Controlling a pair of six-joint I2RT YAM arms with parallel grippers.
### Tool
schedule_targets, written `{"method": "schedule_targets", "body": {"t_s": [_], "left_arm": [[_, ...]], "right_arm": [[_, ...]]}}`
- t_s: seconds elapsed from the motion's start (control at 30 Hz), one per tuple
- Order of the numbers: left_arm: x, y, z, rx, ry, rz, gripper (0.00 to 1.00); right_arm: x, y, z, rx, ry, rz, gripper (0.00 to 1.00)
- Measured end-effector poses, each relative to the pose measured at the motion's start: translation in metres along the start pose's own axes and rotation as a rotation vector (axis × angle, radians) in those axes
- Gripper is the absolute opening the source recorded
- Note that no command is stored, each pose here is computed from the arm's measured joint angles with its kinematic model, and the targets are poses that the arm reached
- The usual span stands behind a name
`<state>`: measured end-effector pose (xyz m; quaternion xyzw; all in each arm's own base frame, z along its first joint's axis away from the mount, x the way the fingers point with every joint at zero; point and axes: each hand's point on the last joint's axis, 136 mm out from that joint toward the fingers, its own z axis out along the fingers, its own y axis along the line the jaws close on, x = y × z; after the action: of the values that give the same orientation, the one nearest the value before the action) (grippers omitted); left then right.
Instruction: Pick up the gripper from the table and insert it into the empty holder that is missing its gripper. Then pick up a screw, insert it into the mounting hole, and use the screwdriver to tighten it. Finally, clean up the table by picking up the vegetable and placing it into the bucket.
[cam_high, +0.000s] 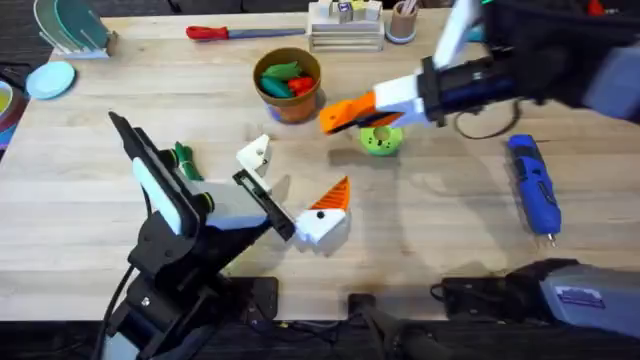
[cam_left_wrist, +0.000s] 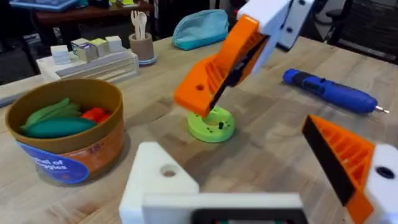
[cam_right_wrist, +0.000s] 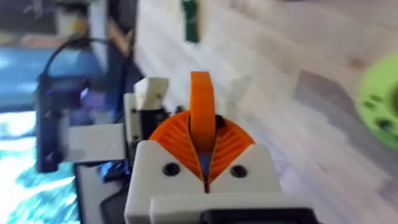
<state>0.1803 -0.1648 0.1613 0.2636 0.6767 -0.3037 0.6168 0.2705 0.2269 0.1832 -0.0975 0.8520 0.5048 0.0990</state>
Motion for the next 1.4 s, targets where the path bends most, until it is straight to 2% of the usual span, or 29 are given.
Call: {"method": "schedule_targets", "body": {"t_s": [0.2,0.37,1.1,1.4], "left_arm": [[0.0,0.0,0.0,0.0,0.0,0.0,0.993],[0.0,-0.001,0.0,0.007,0.0,0.0,0.993],[0.0,-0.013,0.0,0.075,0.003,0.0,0.993],[0.0,-0.005,0.0,0.028,0.0,-0.007,0.992]], "right_arm": [[0.006,0.024,0.034,-0.24,0.128,-0.013,0.011],[0.022,0.037,0.044,-0.323,0.223,0.035,0.011],[0.032,0.021,0.059,-0.339,0.301,0.14,0.009],[0.032,0.027,0.068,-0.353,0.302,0.084,0.009]]}}
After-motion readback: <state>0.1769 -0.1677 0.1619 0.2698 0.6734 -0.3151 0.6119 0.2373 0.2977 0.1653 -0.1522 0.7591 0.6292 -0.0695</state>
